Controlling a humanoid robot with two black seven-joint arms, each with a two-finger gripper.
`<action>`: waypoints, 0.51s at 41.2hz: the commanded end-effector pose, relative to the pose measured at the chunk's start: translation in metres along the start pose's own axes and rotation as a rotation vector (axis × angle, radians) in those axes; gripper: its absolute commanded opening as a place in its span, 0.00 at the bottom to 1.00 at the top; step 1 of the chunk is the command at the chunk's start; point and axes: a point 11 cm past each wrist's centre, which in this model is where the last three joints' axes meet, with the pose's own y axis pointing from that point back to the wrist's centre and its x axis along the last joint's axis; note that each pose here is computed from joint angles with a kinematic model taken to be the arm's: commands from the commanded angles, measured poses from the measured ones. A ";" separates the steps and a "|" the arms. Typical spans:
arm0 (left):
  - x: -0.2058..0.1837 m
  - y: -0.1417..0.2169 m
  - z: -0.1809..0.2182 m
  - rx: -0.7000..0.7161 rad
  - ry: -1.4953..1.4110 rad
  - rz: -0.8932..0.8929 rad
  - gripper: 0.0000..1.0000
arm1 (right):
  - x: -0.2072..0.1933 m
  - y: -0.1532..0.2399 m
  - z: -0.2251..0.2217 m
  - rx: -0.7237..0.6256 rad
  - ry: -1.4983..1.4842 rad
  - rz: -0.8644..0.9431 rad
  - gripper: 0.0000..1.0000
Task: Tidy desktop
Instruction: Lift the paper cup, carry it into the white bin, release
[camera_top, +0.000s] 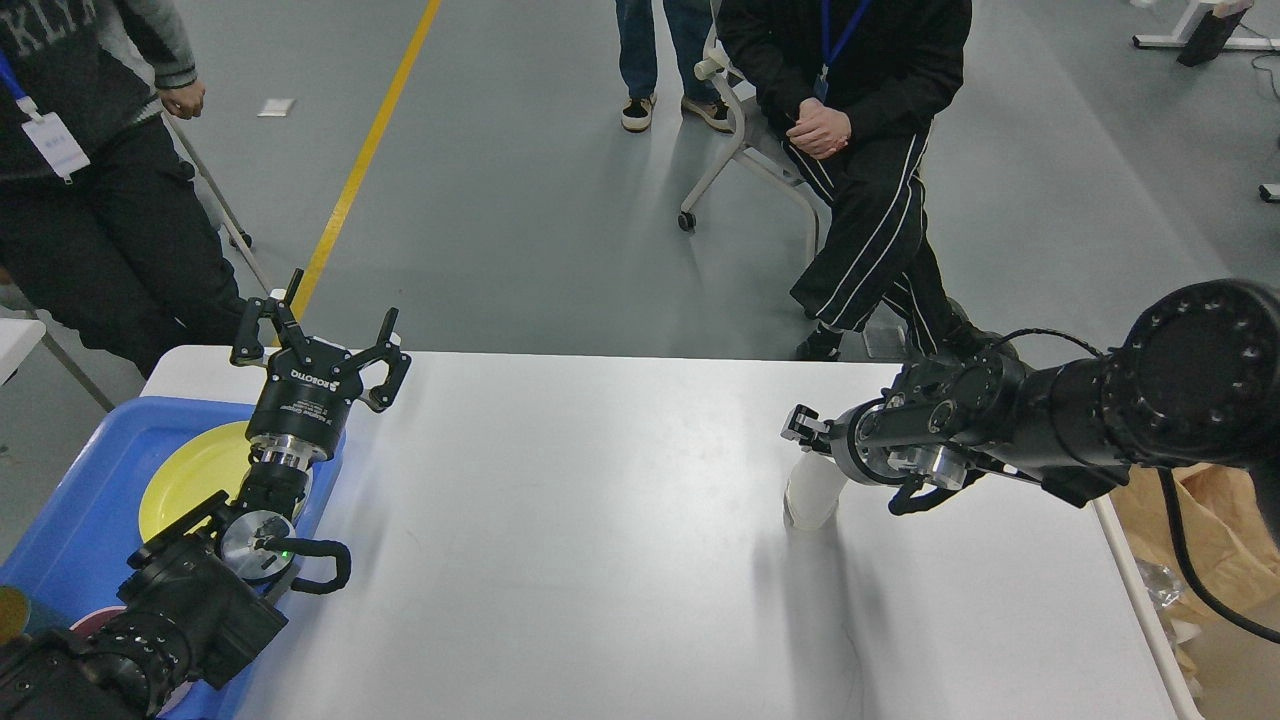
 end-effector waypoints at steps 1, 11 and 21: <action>0.000 0.000 0.000 0.000 0.000 0.000 0.99 | 0.028 0.028 0.001 0.014 0.009 0.025 0.00; 0.000 0.000 0.000 0.000 0.000 0.000 0.99 | 0.067 0.139 -0.023 0.129 0.099 -0.129 0.00; 0.000 0.000 0.000 0.000 0.000 0.000 0.99 | 0.057 0.232 -0.067 0.253 0.263 -0.303 0.00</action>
